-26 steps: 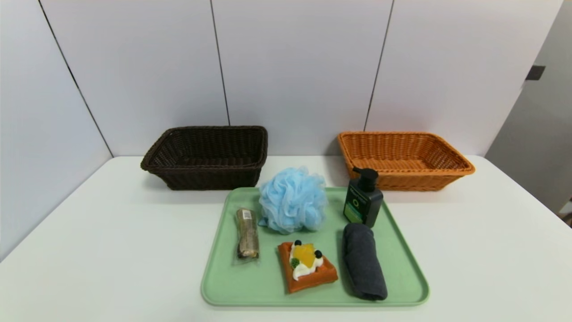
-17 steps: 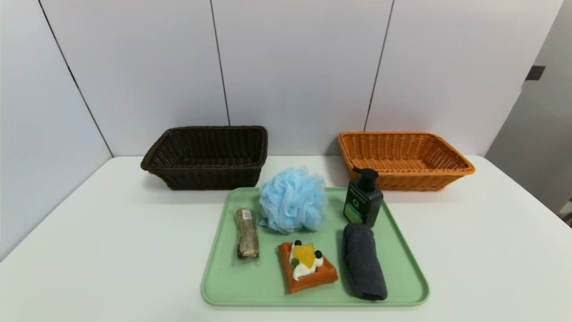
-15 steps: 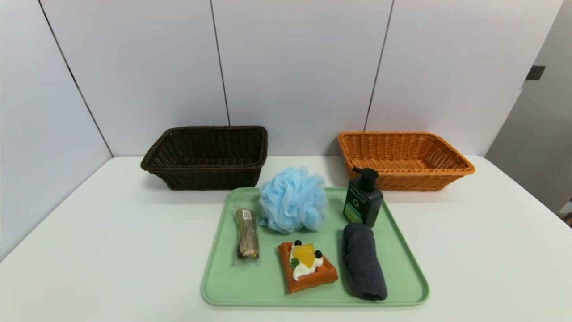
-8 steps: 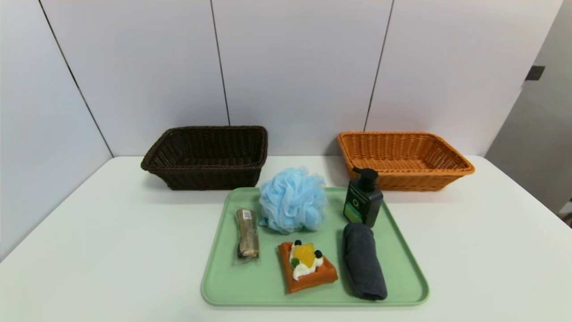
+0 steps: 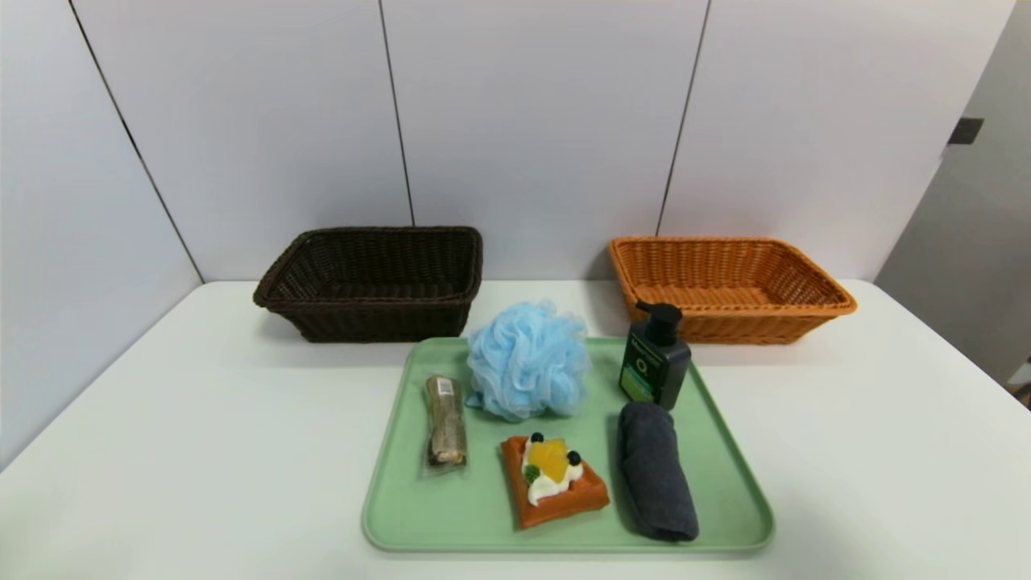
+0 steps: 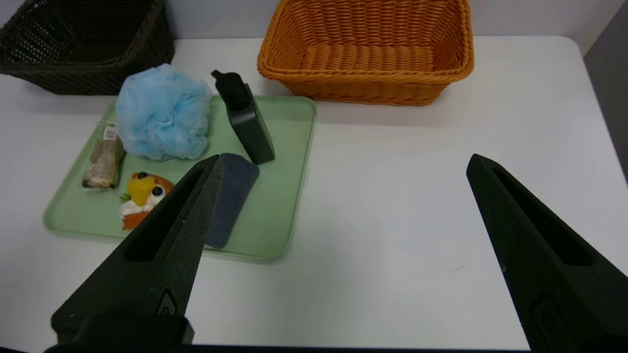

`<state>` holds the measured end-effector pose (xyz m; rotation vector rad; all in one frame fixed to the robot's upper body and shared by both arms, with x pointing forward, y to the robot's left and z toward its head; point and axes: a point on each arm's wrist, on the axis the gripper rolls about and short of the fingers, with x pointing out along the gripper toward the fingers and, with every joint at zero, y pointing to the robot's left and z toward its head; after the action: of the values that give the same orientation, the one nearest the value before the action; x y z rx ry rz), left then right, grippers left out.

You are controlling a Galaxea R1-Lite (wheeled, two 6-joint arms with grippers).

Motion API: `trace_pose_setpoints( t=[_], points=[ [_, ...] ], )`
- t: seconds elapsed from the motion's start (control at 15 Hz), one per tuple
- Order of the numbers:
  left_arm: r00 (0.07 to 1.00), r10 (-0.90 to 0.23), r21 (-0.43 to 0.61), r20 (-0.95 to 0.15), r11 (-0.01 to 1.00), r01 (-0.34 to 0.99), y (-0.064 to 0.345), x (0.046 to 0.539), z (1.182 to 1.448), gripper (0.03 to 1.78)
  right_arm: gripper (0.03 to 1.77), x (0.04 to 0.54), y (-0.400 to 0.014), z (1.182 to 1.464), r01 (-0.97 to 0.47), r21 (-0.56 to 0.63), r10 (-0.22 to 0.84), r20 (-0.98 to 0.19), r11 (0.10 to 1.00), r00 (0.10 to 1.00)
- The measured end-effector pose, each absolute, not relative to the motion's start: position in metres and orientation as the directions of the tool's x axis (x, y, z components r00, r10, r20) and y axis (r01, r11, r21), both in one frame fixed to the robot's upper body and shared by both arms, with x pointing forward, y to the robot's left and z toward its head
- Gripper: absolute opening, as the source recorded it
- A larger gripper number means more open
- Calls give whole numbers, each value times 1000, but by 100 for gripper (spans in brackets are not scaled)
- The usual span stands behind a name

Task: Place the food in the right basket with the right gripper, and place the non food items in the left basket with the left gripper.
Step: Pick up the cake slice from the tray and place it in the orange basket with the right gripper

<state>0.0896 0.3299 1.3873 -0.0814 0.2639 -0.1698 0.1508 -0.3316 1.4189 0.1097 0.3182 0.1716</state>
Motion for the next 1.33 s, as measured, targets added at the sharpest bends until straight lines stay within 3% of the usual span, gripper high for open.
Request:
trace_pose_setpoints(
  t=[0.33,0.53,1.33],
  points=[
    [913,-180,-125,-367,982,144,329,139,1398,169,171,205,-310,1453,-161,450,334,-337,878,881],
    [884,-194,-142,-426,979,147,328,158,1396,169,171,219,-285,1451,-159,566,429,-382,809,818],
    [827,-293,-166,-479,956,243,317,178,1392,169,171,249,-177,1404,-323,535,620,-605,781,500]
  ],
)
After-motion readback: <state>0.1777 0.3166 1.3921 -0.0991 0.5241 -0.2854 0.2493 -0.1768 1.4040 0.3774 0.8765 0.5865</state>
